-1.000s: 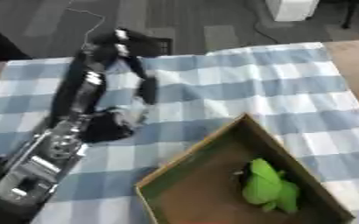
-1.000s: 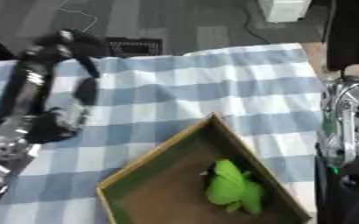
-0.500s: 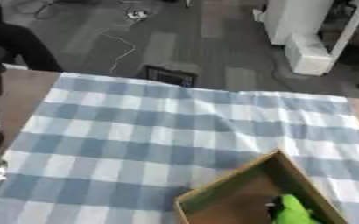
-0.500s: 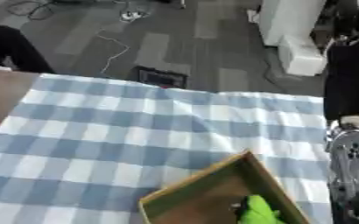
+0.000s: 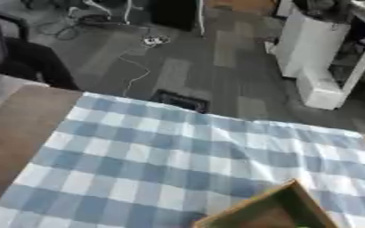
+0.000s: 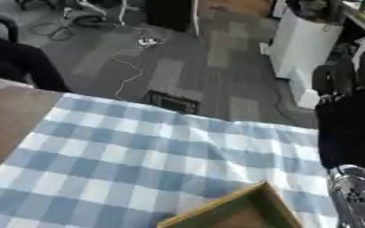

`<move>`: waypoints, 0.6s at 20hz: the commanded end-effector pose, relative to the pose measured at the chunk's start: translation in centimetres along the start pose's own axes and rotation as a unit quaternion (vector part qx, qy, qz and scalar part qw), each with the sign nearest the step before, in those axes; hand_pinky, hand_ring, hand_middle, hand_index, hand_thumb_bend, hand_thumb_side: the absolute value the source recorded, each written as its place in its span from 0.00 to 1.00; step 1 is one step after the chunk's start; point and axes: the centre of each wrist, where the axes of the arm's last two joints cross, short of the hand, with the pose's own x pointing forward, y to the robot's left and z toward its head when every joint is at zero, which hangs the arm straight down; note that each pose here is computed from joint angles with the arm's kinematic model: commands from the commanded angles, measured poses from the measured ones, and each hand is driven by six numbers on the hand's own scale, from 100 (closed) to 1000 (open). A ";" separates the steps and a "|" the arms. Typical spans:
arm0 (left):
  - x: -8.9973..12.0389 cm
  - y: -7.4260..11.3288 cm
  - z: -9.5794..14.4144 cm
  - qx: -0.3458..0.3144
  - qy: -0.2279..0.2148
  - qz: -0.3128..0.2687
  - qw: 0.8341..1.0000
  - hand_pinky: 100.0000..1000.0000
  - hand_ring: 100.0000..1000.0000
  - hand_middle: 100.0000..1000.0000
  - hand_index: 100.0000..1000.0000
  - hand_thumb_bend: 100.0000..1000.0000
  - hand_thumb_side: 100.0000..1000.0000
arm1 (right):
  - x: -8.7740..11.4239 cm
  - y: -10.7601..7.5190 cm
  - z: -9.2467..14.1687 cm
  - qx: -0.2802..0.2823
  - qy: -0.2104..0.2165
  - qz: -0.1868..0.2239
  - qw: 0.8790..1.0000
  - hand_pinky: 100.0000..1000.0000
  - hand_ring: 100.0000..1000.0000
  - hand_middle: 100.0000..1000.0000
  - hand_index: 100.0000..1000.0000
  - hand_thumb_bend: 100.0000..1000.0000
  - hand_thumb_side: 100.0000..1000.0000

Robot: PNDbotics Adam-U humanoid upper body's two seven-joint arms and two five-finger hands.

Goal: Pick up objects on the table and place them in the box.

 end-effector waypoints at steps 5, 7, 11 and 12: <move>0.5 -0.6 0.2 0.079 -0.026 0.086 0.993 0.01 0.11 0.28 0.55 0.00 0.74 | 0.2 0.3 -0.6 0.021 0.003 -0.001 1.000 0.41 0.37 0.34 0.58 0.00 0.71; 0.6 -0.8 0.6 0.071 -0.012 0.095 0.993 0.01 0.10 0.28 0.56 0.00 0.74 | 0.1 0.4 -0.8 0.023 0.000 -0.003 1.000 0.41 0.37 0.34 0.57 0.00 0.71; 0.7 -1.2 1.2 0.051 0.005 0.108 0.993 0.00 0.09 0.29 0.56 0.00 0.74 | 0.1 0.5 -1.1 0.027 -0.005 -0.005 1.000 0.41 0.37 0.34 0.57 0.00 0.71; 0.7 -1.2 1.3 0.047 0.008 0.110 0.993 0.00 0.09 0.29 0.56 0.00 0.74 | 0.1 0.5 -1.2 0.028 -0.007 -0.004 1.000 0.41 0.37 0.34 0.57 0.00 0.71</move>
